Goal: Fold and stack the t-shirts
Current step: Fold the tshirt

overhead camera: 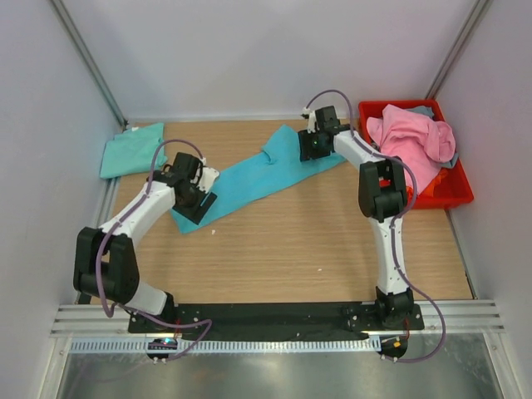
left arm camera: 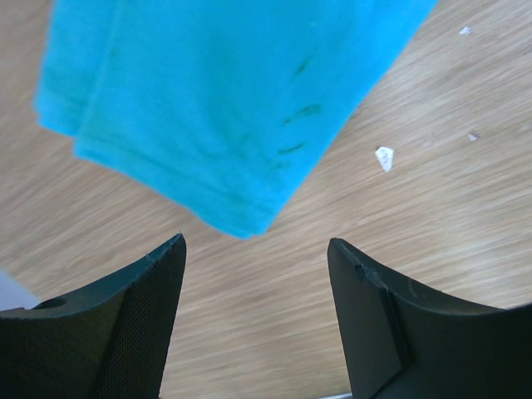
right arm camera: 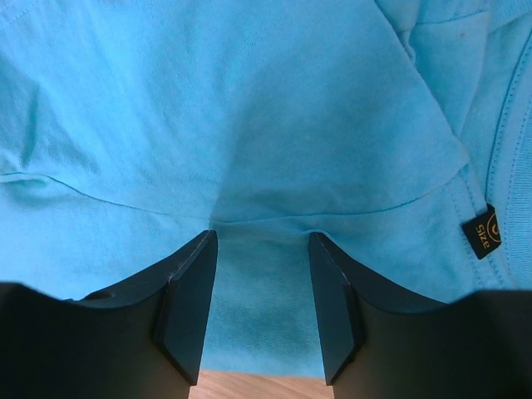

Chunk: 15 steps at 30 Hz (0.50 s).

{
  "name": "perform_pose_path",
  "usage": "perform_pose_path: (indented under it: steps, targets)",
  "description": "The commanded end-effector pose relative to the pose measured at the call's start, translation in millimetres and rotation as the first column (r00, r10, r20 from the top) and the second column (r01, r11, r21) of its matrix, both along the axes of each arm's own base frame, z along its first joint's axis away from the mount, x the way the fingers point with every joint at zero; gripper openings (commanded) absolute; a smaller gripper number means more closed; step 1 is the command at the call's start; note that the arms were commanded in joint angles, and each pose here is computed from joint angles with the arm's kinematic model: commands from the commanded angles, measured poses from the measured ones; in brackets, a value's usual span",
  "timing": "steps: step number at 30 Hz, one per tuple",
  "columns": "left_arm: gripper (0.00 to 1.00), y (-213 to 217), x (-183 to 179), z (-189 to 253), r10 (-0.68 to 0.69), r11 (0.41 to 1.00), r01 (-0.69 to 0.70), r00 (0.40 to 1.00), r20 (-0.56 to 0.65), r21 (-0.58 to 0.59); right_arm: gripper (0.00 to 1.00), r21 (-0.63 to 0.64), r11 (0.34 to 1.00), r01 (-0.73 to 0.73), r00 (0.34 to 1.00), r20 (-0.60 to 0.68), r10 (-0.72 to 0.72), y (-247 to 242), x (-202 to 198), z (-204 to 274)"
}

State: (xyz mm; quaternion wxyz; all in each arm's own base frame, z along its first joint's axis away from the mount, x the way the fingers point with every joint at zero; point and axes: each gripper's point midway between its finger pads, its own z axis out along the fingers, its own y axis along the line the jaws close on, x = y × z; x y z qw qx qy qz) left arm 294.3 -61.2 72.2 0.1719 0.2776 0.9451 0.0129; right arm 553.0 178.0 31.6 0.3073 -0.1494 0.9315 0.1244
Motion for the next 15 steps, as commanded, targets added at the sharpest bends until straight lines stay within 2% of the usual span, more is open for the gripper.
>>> perform_pose_path:
  steps: [1, 5, 15]
  targets:
    - [0.71, 27, -8, 25, -0.040, 0.990, 0.036, 0.999, 0.025, 0.140, 0.55, -0.012, 1.000, 0.018, 1.000, -0.024, -0.018, -8, -15, 11]
    - [0.71, 42, -9, 18, -0.101, 0.969, 0.092, 0.995, 0.027, 0.227, 0.55, -0.003, 1.000, 0.020, 1.000, -0.018, -0.020, -7, -16, 15]
    - [0.66, 52, -1, -15, -0.134, 0.946, 0.129, 0.991, -0.005, 0.298, 0.55, 0.000, 1.000, 0.020, 1.000, 0.004, -0.020, -9, -20, 28]
